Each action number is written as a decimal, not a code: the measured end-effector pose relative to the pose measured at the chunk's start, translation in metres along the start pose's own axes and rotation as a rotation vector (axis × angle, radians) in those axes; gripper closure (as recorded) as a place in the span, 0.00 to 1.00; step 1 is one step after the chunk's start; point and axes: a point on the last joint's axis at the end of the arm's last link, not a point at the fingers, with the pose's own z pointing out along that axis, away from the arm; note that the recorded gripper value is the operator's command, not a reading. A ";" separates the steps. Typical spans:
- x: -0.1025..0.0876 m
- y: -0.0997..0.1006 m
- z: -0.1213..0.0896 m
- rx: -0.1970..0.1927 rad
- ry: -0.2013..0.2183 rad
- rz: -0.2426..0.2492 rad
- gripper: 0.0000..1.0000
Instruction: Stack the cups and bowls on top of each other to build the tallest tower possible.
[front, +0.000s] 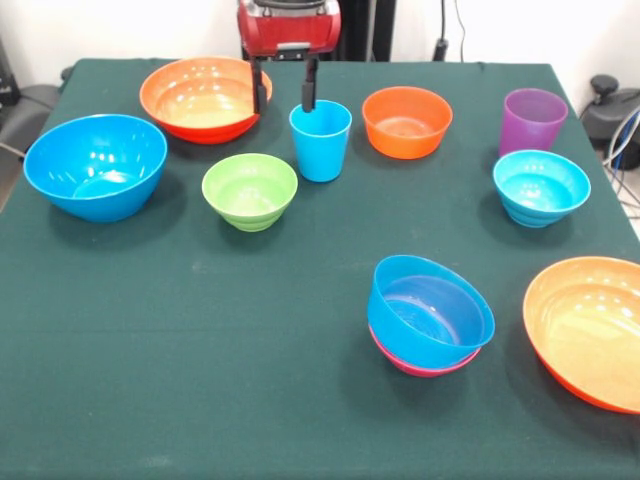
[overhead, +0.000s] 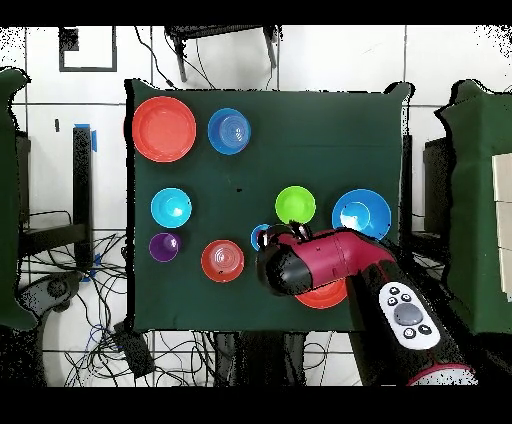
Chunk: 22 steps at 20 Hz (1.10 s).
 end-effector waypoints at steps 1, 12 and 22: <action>0.003 0.002 0.003 -0.004 0.008 0.000 0.00; 0.023 0.016 0.028 -0.025 0.072 -0.001 0.00; 0.035 0.022 0.053 -0.032 0.099 0.001 0.00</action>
